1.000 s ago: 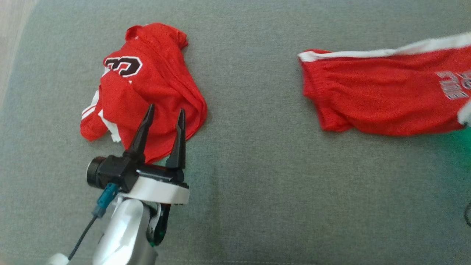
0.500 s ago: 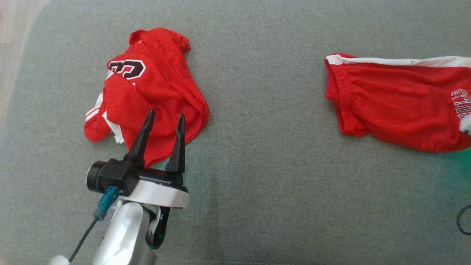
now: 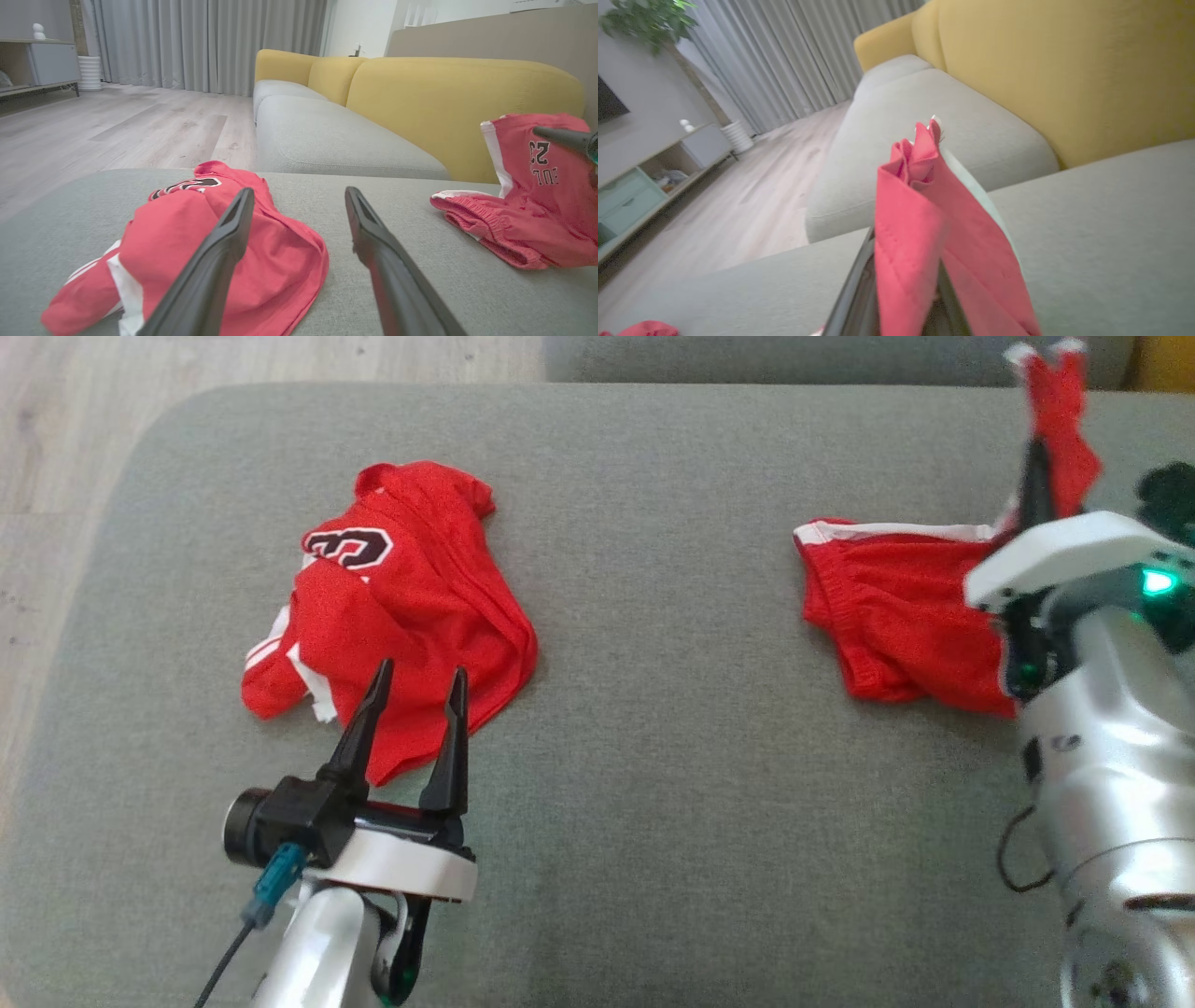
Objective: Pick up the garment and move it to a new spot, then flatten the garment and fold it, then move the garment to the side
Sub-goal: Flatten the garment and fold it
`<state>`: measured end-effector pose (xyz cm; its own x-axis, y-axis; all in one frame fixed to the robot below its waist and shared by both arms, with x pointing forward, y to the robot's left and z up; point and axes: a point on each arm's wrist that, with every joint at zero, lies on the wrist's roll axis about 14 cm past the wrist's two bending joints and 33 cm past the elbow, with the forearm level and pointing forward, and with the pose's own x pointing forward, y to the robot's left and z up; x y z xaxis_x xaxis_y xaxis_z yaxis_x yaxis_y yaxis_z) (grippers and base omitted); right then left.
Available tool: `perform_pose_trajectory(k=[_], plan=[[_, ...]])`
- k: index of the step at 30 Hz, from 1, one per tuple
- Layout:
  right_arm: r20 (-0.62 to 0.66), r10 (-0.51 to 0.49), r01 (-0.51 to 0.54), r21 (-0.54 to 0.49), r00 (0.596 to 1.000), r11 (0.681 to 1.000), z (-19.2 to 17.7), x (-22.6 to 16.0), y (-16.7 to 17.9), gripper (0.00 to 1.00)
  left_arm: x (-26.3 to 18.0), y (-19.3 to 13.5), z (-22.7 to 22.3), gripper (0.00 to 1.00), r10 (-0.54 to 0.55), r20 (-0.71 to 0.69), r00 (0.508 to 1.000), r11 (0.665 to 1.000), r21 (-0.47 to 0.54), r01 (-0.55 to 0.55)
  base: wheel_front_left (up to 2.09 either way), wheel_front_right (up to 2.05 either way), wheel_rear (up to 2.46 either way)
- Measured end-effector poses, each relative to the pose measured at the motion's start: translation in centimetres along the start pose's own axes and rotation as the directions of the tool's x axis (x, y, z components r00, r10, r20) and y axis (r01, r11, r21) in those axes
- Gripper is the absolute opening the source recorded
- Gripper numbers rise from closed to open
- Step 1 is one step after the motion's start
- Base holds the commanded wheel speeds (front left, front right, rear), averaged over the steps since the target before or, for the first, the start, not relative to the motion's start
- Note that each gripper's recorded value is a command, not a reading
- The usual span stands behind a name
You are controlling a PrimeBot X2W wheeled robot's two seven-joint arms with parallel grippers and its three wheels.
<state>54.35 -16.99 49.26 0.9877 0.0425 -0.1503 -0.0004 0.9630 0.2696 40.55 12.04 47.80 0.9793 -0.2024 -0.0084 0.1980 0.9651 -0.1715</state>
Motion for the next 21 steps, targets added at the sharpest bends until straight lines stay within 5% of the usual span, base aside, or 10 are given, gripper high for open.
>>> perform_pose_trajectory(k=[5, 13, 16, 17, 18, 19, 21], plan=[[0.012, 0.157, -0.157, 0.012, 0.987, 0.987, -0.1, -0.4, 5.6, 0.00, -1.1, 1.3, 0.5, 1.00, 0.051, 0.013, 0.999, 0.999, 0.004, -0.051, 0.00, 0.00, 0.00], [-0.226, 0.281, -0.309, -0.100, 0.933, 0.946, -7.9, -4.6, 8.0, 0.00, -2.4, 2.2, 1.3, 1.00, 0.081, 0.034, 0.996, 0.996, 0.021, -0.082, 0.00, 0.00, 0.00], [-0.299, 0.301, -0.369, -0.202, 0.905, 0.907, -9.8, -6.1, 7.8, 0.00, -2.9, 2.1, 0.9, 1.00, 0.082, 0.022, 0.996, 0.996, 0.017, -0.082, 0.00, 0.00, 0.00], [-0.326, 0.315, -0.408, -0.275, 0.891, 0.871, -10.4, -6.6, 7.8, 0.00, -3.0, 2.0, 0.7, 1.00, 0.080, 0.018, 0.997, 0.997, 0.016, -0.080, 0.00, 0.00, 0.00], [-0.326, 0.315, -0.408, -0.275, 0.891, 0.871, -10.4, -6.6, 7.8, 0.84, -3.0, 2.0, 0.7, 1.00, 0.080, 0.018, 0.997, 0.997, 0.016, -0.080, 0.00, 0.00, 0.00], [-0.357, 0.322, -0.450, -0.370, 0.877, 0.813, -11.2, -7.3, 7.3, 1.00, -3.0, 1.7, 0.5, 1.00, 0.071, 0.013, 0.997, 0.997, 0.015, -0.071, 0.00, 0.00, 0.00], [-0.353, 0.318, -0.444, -0.368, 0.880, 0.817, -11.2, -7.5, 7.1, 1.00, -2.9, 1.6, 0.6, 1.00, 0.065, 0.015, 0.998, 0.998, 0.015, -0.065, 0.00, 0.00, 0.00]])
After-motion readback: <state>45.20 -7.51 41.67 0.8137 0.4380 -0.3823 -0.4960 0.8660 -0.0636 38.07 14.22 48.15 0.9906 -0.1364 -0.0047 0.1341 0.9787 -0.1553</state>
